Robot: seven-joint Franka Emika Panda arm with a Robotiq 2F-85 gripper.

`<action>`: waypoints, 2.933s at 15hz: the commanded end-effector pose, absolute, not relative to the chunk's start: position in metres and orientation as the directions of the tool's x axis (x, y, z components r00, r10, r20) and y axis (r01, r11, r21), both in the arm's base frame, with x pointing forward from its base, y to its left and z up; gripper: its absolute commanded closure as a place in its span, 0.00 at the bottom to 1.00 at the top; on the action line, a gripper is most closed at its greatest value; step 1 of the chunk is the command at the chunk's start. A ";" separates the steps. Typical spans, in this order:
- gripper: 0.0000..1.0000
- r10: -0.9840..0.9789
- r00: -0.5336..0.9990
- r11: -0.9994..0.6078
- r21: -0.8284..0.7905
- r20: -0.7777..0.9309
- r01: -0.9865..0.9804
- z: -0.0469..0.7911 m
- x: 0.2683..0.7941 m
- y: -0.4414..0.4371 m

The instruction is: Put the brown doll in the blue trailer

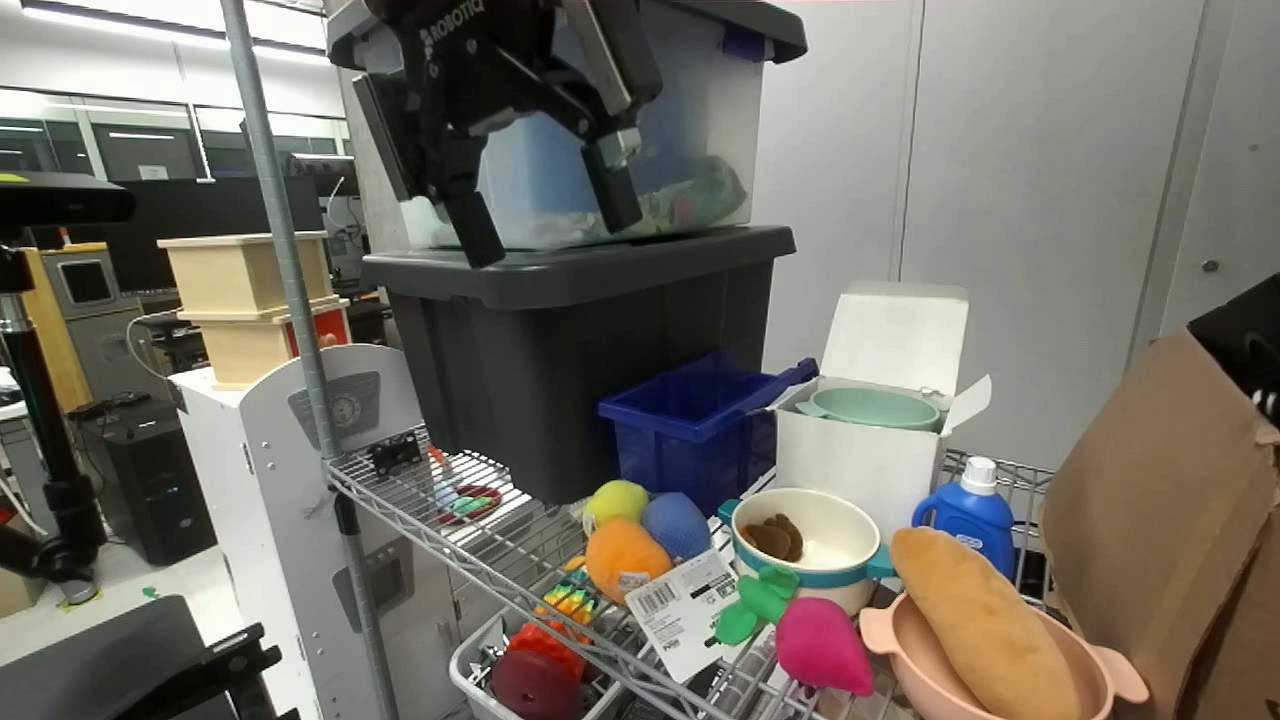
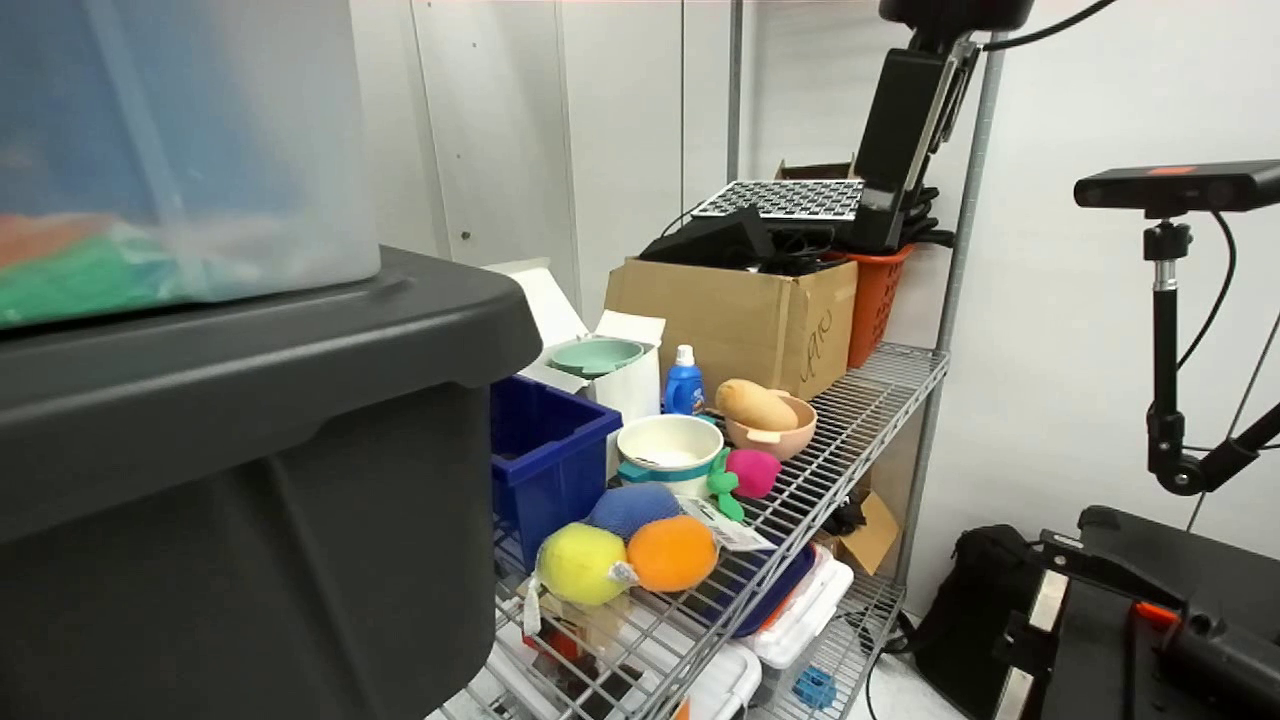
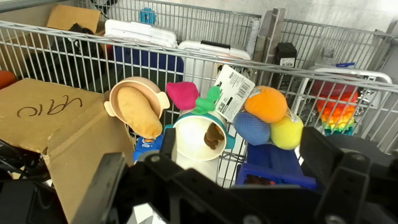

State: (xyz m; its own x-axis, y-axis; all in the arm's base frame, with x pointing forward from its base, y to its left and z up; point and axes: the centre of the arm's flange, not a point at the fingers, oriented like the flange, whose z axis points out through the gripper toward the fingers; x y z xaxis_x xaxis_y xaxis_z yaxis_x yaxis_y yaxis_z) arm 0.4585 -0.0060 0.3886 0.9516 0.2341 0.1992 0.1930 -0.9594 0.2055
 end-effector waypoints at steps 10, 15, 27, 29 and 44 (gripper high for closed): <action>0.00 0.284 0.958 -0.926 0.247 -0.036 0.284 0.381 0.407 0.004; 0.00 0.294 0.947 -0.917 0.242 -0.127 0.317 0.376 0.399 0.008; 0.00 0.295 0.930 -0.908 0.239 -0.220 0.344 0.367 0.396 0.020; 0.00 0.293 0.931 -0.908 0.240 -0.218 0.342 0.366 0.397 0.021; 0.00 0.287 0.933 -0.921 0.204 -0.217 0.331 0.366 0.403 0.023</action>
